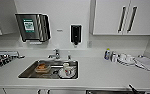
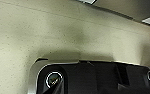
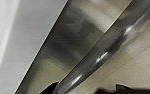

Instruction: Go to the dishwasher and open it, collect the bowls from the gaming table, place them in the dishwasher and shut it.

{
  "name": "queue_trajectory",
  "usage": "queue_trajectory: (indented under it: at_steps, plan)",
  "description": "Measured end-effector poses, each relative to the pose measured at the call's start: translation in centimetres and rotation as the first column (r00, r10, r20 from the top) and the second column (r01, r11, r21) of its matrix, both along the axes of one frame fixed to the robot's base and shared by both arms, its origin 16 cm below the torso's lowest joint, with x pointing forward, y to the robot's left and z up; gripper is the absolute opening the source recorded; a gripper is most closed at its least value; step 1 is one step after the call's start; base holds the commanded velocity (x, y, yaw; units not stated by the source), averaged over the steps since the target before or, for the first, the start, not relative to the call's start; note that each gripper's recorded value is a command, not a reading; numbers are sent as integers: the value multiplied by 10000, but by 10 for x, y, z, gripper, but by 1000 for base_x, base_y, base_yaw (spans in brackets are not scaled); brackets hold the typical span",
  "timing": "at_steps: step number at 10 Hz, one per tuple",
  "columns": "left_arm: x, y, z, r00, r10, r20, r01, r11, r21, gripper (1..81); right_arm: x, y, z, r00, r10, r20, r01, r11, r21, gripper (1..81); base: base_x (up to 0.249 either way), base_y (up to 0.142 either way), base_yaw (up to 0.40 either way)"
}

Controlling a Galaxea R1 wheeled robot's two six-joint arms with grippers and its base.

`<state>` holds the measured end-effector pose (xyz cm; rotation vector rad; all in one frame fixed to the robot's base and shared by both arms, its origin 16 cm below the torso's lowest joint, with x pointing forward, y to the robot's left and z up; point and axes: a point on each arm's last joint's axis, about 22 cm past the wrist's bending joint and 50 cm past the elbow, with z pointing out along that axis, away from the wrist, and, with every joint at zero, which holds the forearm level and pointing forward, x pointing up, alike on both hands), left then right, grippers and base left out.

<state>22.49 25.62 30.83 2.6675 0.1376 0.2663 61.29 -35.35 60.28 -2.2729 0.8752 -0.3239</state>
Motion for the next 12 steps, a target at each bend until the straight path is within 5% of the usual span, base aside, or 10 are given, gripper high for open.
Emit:
queue_trajectory:
  at_steps: [2, 12]
  plan:
    - [0, 6, -3, 10000, 18, -14, -18, 9999, 160, 811, 7, 3, -6, 10000, -67, -6, 67, 10000, -53, 811, 0, 0, 0]
    - [-1, 1, -4, 10000, 17, -21, -17, 9999, 107, 811, 10, -15, -28, 9942, -1050, -235, 1048, 9944, -113, 811, 0, 0, 0]
